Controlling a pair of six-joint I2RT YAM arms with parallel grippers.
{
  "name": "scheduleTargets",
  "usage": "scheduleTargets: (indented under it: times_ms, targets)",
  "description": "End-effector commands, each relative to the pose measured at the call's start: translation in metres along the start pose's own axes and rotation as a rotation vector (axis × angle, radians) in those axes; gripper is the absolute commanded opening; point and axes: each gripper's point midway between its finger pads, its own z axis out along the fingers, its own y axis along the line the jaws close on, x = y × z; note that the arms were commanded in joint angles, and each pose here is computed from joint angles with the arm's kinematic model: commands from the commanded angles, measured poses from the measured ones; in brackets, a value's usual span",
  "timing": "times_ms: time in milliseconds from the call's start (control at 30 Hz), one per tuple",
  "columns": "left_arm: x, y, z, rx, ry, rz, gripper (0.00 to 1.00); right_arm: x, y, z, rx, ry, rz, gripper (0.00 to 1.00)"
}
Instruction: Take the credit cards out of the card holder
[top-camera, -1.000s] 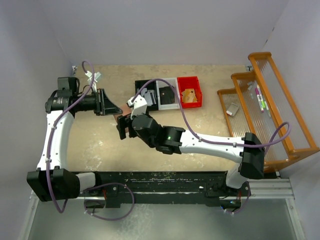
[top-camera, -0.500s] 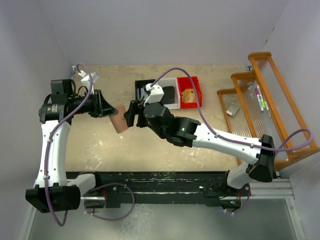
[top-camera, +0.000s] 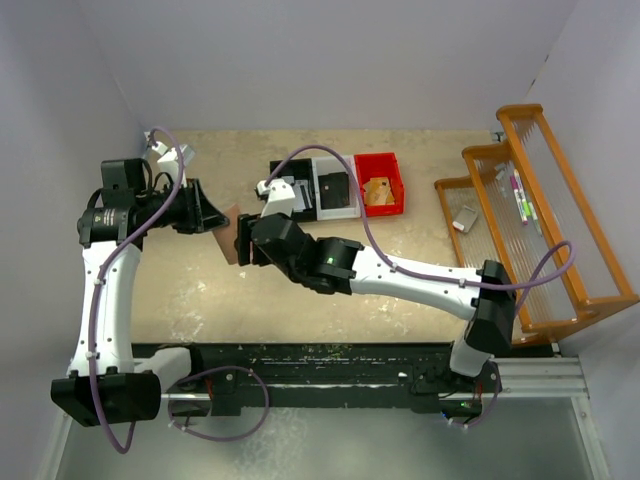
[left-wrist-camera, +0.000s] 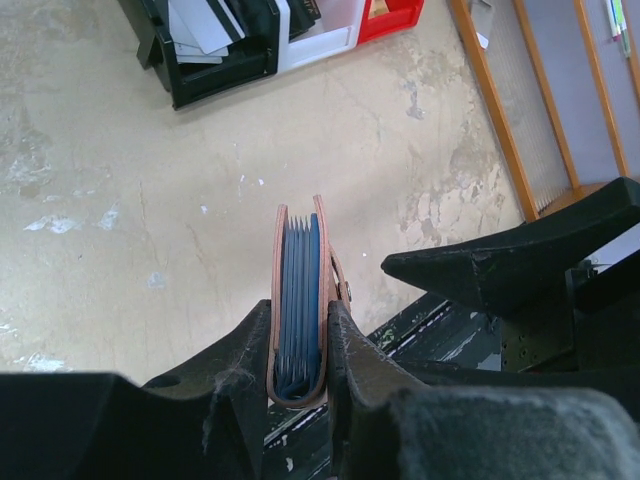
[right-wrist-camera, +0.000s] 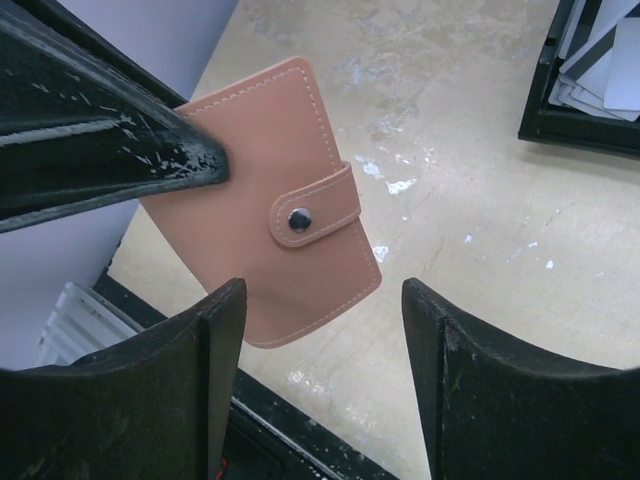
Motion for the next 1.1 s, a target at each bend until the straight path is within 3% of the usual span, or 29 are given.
scheduleTargets:
  times_ms: [0,233,500,1067]
  targets:
    - [-0.007,-0.004,-0.001,0.004,-0.029,0.01,0.0,-0.031,0.014,0.0,-0.019,-0.093,0.0,0.64]
    - [-0.003,-0.005,0.0,0.02,-0.006,-0.003,0.0,-0.027,0.016,0.017,0.02,-0.085,-0.067,0.54]
    - [0.0,-0.007,0.0,0.034,0.023,-0.027,0.0,-0.029,0.003,0.032,0.135,-0.104,-0.161,0.34]
    - [-0.001,-0.009,-0.006,0.007,0.019,-0.022,0.0,-0.03,-0.037,0.029,0.316,-0.139,-0.229,0.02]
